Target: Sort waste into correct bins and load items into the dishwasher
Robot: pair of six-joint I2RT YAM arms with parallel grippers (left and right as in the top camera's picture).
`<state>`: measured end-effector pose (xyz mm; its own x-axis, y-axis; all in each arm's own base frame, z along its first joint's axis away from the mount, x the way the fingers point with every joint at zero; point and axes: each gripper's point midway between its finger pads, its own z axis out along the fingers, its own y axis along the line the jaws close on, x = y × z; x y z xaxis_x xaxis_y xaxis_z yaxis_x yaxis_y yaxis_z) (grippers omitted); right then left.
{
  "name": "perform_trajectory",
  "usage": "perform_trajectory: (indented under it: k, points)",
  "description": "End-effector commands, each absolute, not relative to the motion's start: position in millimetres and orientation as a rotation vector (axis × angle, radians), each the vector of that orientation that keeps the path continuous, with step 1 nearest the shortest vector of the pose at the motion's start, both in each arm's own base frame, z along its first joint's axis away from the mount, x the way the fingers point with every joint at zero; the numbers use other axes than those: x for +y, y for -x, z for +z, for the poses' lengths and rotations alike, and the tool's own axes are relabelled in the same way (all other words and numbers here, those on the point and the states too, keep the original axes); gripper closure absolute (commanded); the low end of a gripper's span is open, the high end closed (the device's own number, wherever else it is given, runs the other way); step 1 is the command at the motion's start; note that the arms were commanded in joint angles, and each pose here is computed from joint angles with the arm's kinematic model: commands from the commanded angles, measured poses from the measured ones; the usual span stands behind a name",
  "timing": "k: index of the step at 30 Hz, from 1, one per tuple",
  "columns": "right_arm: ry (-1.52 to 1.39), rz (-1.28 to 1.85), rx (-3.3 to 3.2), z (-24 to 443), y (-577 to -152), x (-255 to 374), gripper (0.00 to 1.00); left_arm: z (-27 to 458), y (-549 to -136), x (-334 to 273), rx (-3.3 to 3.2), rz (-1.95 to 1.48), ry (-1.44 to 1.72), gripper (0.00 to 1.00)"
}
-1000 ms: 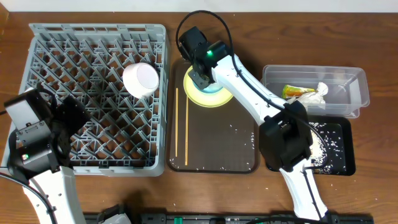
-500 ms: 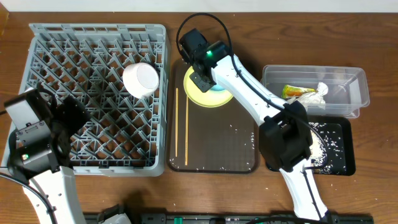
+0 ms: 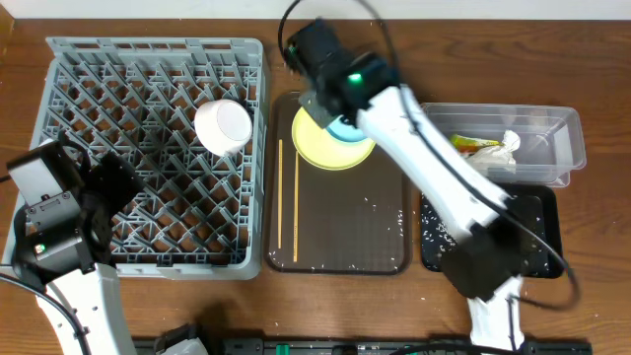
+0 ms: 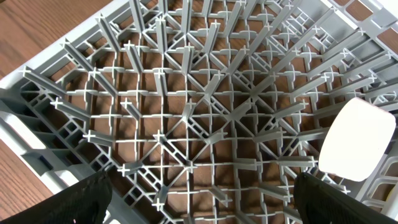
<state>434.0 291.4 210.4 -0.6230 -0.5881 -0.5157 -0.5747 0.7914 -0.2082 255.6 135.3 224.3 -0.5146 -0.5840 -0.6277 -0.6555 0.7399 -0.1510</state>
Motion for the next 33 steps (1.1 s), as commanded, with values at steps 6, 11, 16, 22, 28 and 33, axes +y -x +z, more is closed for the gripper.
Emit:
perform_trajectory:
  k: [6,11,16,22,28,33]
  points:
    - [1.193,1.135,2.009,317.9,-333.1,404.3,0.99,230.0,-256.1,139.0,2.244,0.149,0.937,0.05]
    - [1.296,1.596,1.874,314.4,-298.0,452.2,0.99,230.0,-256.1,139.0,2.244,0.149,0.937,0.05]
    - [1.326,1.805,1.885,275.0,-284.3,494.8,0.99,230.0,-256.1,139.0,2.244,0.149,0.937,0.06]
    - [1.337,1.987,1.864,240.0,-266.0,542.7,0.99,230.0,-256.1,139.0,2.244,0.149,0.937,0.06]
    - [1.337,2.048,1.888,207.5,-247.1,573.4,0.99,230.0,-256.1,139.0,2.244,0.149,0.937,0.06]
    - [1.336,2.054,1.936,189.8,-241.7,578.1,0.99,230.0,-256.1,139.0,2.244,0.149,0.937,0.06]
